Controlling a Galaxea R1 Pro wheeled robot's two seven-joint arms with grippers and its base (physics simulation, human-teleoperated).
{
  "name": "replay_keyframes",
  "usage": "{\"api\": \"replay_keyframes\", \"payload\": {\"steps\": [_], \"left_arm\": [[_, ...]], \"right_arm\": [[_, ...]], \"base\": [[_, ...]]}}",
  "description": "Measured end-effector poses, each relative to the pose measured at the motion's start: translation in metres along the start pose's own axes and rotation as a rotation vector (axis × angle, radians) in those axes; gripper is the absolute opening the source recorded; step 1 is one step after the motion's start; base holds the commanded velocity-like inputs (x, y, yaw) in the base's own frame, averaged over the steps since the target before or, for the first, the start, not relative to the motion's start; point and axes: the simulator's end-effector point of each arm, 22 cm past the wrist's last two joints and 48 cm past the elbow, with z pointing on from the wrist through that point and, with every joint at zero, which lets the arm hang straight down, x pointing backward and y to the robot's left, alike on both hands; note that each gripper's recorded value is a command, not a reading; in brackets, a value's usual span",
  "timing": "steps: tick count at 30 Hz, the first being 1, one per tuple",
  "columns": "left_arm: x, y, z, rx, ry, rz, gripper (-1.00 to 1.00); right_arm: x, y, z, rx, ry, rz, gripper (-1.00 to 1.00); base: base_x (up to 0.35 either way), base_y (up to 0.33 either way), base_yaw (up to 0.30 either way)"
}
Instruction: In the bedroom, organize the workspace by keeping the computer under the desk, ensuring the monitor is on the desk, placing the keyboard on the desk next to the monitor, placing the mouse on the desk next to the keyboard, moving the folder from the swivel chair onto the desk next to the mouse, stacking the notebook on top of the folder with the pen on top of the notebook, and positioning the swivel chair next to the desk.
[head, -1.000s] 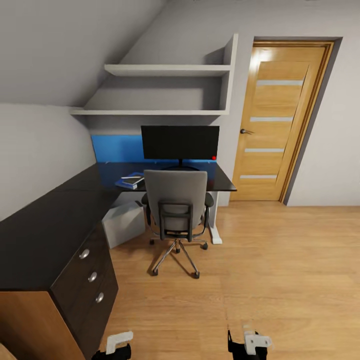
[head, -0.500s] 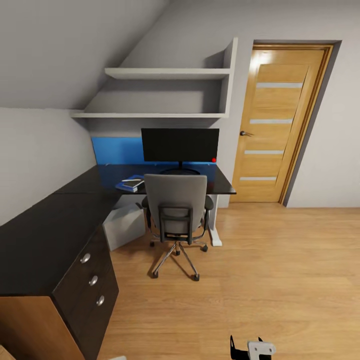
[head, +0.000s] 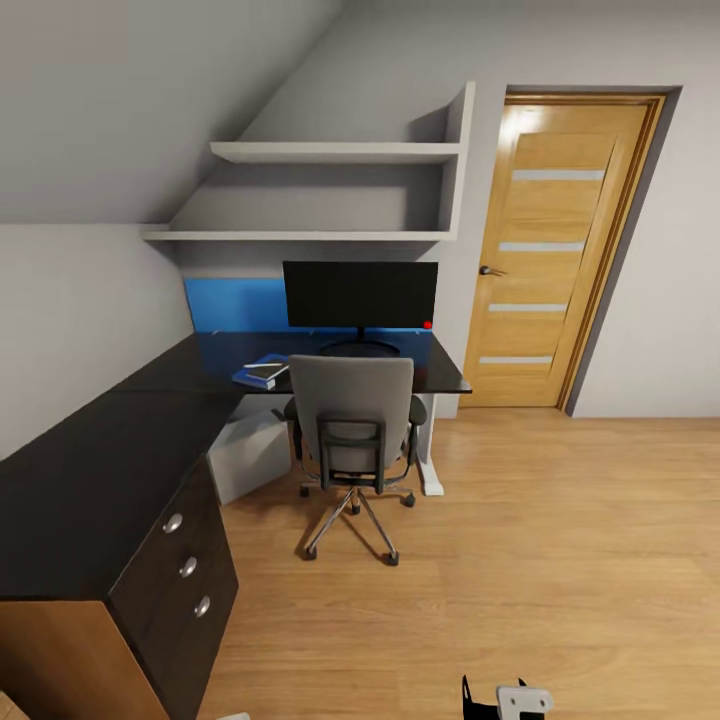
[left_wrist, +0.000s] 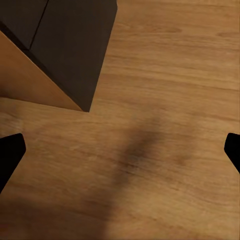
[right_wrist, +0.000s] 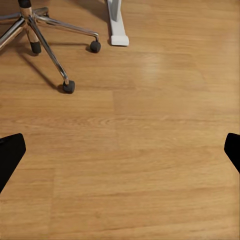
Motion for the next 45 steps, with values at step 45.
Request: {"api": "replay_keyframes", "payload": {"steps": [45], "left_arm": [[-0.0014, 0.0083, 0.0022, -0.009, -0.003, 0.005, 1.00]], "right_arm": [[0.0003, -0.0001, -0.0001, 0.000, 0.001, 0.000, 1.00]], "base": [[0.000, 0.000, 0.000]]}}
